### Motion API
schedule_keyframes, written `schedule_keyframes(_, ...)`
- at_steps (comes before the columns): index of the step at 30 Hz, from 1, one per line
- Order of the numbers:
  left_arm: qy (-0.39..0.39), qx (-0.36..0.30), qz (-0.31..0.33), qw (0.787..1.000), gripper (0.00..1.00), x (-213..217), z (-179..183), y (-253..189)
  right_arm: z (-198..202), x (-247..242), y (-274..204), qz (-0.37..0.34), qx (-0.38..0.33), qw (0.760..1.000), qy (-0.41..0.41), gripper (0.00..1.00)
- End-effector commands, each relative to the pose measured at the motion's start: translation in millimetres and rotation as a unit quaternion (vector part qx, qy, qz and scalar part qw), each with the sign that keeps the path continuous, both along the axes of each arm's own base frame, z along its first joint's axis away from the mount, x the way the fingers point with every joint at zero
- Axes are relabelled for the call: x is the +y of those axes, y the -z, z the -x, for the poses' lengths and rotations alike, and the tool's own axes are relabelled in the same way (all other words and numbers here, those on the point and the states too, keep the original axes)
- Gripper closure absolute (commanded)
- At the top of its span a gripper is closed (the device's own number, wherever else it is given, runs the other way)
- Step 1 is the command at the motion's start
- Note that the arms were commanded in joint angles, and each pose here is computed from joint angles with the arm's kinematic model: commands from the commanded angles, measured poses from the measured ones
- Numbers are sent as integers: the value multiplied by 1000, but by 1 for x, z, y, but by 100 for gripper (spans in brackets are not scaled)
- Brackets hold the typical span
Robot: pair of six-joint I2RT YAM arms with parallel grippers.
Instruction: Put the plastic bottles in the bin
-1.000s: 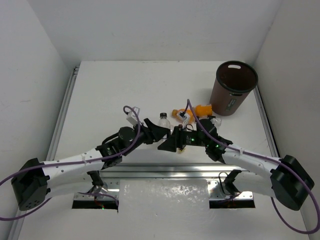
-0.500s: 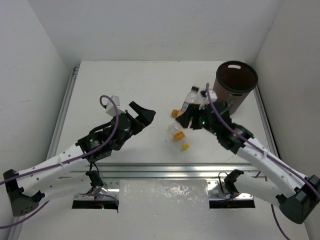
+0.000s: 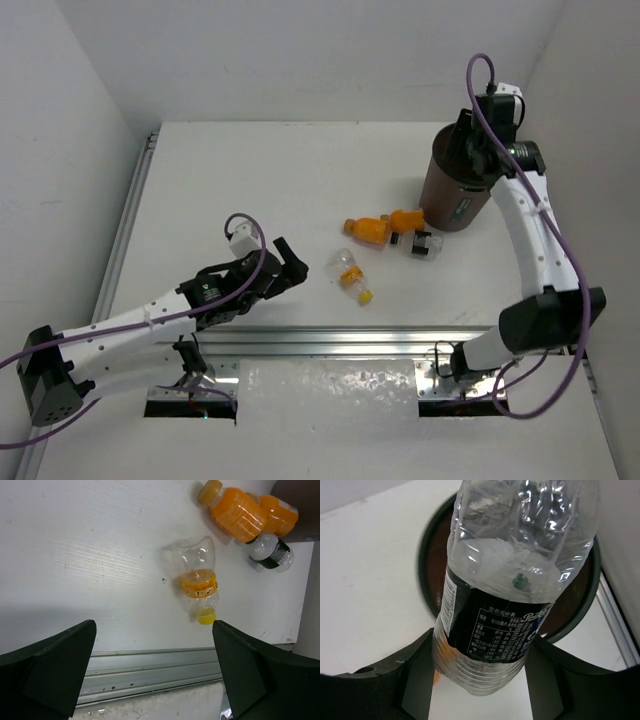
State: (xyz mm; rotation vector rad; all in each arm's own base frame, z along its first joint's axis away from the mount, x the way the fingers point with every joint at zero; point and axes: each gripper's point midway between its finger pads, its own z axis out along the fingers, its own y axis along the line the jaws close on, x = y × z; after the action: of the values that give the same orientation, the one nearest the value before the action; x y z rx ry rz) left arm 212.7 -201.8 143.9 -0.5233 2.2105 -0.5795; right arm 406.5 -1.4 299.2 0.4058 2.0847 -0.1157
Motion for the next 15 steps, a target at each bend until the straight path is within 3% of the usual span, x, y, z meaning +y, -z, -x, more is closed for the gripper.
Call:
schedule_keyframes(1, 13, 5, 5, 1000, 0, -4, 3, -1, -8, -32, 17, 39, 56, 997, 28, 93)
schedule_keyframes(5, 17, 5, -4, 1000, 0, -1, 5, -1, -23, -49, 30, 64, 103, 992, 45, 84)
schedule_keyframes(6, 14, 5, -5, 1000, 0, 1, 5, -1, -27, -50, 23, 63, 98, 992, 46, 72)
schedule_keyframes(7, 10, 5, -7, 1000, 0, 2, 5, -1, -27, -49, 25, 62, 103, 992, 46, 26)
schedule_keyframes(8, 9, 3, -6, 1000, 0, 2, 4, -2, -26, -48, 24, 56, 104, 992, 46, 19)
schedule_keyframes(10, 9, 1, 2, 1000, 0, -1, 3, -5, -25, -43, 12, 43, 83, 995, 41, 14)
schedule_keyframes(11, 9, 1, 6, 1000, 0, -5, 1, -7, -22, -37, -4, 31, 60, 997, 28, 5)
schedule_keyframes(15, 11, -1, 28, 1000, 0, -25, -9, -12, 2, -14, -52, 4, -5, 1000, -13, 4)
